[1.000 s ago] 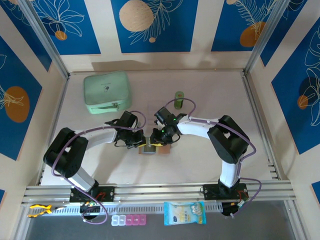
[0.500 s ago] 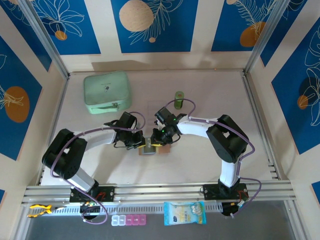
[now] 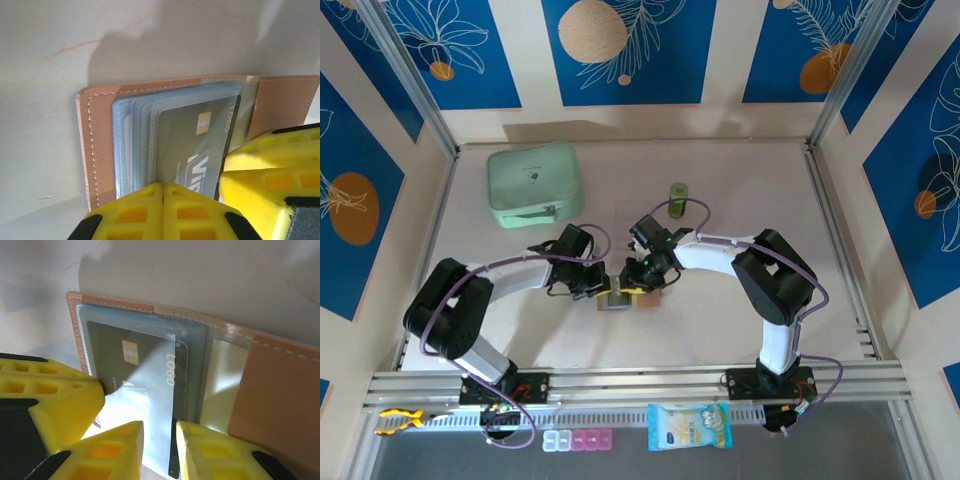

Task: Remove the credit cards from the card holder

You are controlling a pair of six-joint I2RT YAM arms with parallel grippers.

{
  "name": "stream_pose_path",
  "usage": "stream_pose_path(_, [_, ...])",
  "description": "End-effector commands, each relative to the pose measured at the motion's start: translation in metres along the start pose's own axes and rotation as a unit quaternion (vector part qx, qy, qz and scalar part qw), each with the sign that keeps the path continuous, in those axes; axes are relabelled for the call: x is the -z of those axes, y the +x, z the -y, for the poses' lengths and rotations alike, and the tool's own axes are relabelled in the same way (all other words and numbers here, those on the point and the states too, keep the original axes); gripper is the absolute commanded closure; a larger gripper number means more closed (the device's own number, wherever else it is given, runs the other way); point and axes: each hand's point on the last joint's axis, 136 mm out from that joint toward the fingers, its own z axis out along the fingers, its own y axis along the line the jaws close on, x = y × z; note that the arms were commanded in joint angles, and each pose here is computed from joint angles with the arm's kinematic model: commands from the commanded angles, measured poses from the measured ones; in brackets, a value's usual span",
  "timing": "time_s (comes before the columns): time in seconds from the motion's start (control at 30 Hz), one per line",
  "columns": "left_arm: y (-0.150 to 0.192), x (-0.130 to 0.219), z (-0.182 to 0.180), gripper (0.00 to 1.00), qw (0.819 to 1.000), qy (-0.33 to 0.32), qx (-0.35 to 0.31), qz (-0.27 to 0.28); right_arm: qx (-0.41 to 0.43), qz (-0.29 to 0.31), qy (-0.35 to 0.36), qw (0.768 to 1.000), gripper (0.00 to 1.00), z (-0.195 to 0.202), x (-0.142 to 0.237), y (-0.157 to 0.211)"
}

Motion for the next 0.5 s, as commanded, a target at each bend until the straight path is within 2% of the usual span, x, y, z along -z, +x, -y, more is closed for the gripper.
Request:
stream_pose_path(0.0, [0.008, 0.003, -0.012, 0.93, 0.999, -0.033, 0.000, -0.007, -0.011, -0.003, 0.037, 0.999, 0.73, 0.015, 0.005, 0.005])
stream_pose_path(0.47, [-0.001, 0.015, 0.002, 0.86, 1.000, -0.017, -0.008, 0.016, 0.005, 0.021, 0.014, 1.000, 0.73, 0.001, 0.022, 0.000])
